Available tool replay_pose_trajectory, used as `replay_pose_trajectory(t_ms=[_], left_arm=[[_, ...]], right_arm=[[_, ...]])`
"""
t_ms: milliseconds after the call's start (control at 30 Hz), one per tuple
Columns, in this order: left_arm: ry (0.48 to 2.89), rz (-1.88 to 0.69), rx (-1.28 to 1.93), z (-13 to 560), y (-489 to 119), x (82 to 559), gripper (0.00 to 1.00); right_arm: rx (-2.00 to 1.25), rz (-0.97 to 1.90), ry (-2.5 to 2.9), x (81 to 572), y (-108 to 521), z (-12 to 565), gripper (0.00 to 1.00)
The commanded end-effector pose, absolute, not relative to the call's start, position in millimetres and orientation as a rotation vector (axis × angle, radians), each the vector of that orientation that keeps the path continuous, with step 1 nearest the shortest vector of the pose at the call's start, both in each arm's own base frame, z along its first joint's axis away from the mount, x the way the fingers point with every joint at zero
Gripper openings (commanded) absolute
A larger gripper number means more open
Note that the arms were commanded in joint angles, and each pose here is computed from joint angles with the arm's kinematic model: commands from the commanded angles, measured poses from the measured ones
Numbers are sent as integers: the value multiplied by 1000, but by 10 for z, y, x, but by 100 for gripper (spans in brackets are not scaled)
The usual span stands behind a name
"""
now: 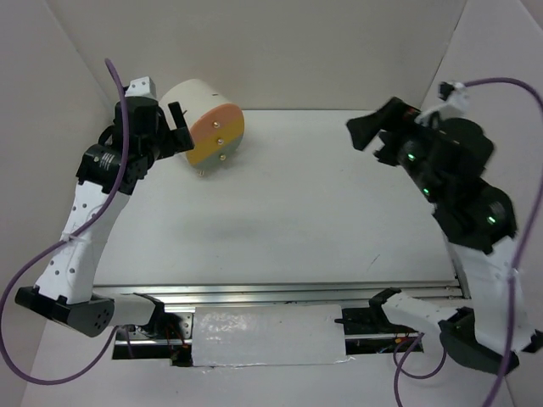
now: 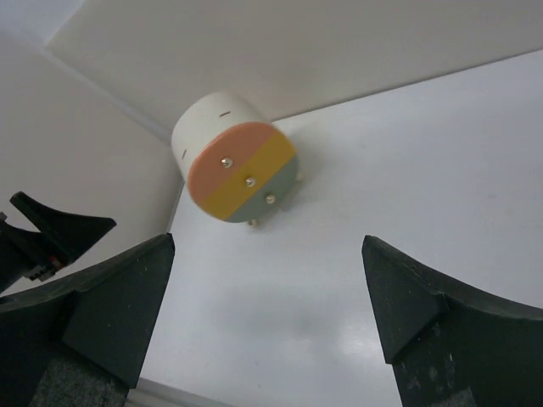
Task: Organize the makeup
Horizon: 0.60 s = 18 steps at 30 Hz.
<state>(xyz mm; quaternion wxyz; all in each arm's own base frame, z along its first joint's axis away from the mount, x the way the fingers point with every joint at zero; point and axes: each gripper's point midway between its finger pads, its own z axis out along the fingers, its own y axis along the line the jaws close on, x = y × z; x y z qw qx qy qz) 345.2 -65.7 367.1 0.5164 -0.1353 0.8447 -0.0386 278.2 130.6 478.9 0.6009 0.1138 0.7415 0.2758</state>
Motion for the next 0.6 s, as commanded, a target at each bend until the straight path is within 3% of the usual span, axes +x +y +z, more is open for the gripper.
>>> replay_pose_trajectory(t_ms=[0,200,567], left_arm=[[1932,-94,-287,3998,-576,3329,99],[1889,-88,-431,3848,-304,2802,99],[1900,-68,-479,3603,-146,2433,99]], right_arm=[[256,306,1839,2123,561,4561,100],[289,349,1784,1504,246,4644,100],[287,335,1762,1415,167,4537,100]])
